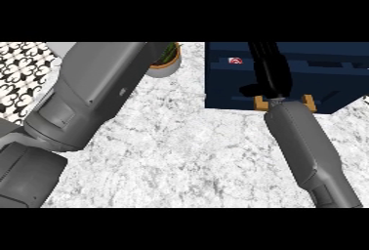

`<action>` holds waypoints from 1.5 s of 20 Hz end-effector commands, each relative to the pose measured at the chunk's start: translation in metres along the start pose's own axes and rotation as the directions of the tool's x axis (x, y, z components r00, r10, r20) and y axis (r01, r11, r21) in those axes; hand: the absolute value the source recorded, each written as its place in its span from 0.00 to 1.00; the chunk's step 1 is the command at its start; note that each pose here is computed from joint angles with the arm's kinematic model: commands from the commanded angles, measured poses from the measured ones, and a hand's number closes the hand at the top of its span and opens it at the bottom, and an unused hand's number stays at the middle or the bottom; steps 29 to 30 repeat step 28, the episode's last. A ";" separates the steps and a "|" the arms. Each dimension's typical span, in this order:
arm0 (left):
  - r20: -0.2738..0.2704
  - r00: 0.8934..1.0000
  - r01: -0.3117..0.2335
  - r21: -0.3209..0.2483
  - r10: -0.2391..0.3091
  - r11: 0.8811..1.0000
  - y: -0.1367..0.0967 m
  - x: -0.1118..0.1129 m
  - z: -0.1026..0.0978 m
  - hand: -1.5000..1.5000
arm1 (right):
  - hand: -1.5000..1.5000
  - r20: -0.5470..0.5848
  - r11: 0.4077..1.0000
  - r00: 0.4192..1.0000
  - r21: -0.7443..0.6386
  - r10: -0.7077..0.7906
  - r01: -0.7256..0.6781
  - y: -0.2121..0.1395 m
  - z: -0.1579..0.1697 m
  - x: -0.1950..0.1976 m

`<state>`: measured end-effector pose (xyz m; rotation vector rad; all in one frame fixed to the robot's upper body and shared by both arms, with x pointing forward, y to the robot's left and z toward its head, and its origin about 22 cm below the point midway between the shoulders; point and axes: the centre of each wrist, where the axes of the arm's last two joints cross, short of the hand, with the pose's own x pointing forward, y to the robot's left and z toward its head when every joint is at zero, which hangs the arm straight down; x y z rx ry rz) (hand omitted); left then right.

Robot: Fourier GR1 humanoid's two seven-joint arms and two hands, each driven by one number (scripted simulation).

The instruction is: Pick up the can, place it into the drawer and close the drawer

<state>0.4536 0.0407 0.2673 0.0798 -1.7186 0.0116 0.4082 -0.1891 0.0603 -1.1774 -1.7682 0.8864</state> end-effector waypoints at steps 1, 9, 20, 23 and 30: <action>-0.005 1.000 0.003 0.001 -0.003 1.000 0.024 0.009 -0.007 0.00 | 0.00 -0.012 0.998 1.000 -0.063 0.016 -0.016 -0.001 -0.026 0.004; -0.014 0.999 0.029 -0.026 -0.029 0.999 0.016 -0.007 0.006 0.00 | 0.00 -0.024 0.991 0.998 -0.116 0.063 -0.065 -0.019 -0.068 0.021; -0.036 0.999 -0.001 -0.036 0.000 0.999 0.052 -0.018 0.011 0.00 | 0.00 -0.017 0.988 1.000 -0.152 -0.009 0.006 -0.043 -0.097 0.032; -0.035 0.999 0.009 -0.022 -0.010 1.000 0.068 -0.030 0.012 0.00 | 0.00 0.017 0.975 0.992 -0.181 -0.125 0.126 -0.044 -0.097 0.036; -0.023 1.000 0.004 -0.052 -0.005 0.999 0.076 -0.022 0.018 0.00 | 0.00 0.018 0.971 0.989 -0.190 -0.147 0.147 -0.041 -0.096 0.030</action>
